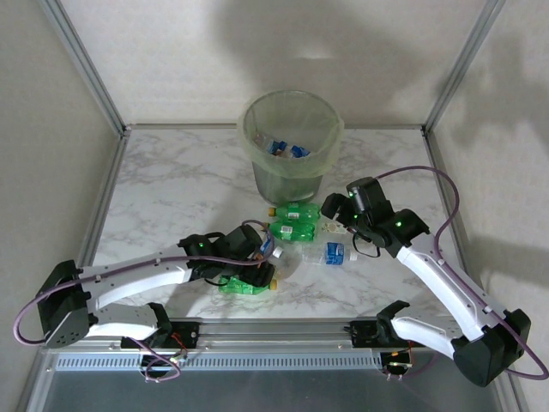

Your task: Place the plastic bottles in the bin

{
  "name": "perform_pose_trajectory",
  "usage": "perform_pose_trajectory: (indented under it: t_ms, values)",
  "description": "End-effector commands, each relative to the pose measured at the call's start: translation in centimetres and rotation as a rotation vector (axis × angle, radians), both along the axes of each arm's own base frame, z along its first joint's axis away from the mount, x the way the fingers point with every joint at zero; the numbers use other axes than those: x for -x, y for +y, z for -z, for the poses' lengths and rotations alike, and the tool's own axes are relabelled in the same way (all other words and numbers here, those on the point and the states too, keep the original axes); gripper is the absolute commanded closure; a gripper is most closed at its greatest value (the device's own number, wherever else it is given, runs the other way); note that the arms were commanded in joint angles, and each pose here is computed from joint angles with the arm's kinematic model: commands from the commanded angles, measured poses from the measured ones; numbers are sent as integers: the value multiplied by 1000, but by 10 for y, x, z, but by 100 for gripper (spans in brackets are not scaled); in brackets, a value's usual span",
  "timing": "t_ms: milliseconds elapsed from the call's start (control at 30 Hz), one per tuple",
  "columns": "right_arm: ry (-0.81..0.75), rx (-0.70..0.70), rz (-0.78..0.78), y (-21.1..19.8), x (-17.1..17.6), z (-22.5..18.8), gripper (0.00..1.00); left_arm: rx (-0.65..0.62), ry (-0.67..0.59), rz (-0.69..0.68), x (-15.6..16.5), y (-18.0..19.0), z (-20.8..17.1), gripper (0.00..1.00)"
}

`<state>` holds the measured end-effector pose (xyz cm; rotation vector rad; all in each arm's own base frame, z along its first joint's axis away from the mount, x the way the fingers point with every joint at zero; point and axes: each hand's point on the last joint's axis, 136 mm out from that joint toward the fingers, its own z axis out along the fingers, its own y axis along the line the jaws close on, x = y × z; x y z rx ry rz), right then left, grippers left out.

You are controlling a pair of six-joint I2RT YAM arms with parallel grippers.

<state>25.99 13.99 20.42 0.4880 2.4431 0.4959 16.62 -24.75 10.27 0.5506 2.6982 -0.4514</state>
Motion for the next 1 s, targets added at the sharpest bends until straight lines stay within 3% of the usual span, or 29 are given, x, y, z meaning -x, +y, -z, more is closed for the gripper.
perform_pose_trajectory:
  t_ms: [0,233,567,967]
  values:
    - [-22,10,45,-10,-2,-4,8,-54,49,71,14,2,19,11]
    - [-18,4,48,-11,0,-1,7,-88,103,106,23,-2,39,4]
    - [-27,35,45,-14,-5,-5,7,-204,130,131,36,3,67,3]
    - [-40,51,37,-18,-7,-12,8,-330,77,86,25,12,94,19]
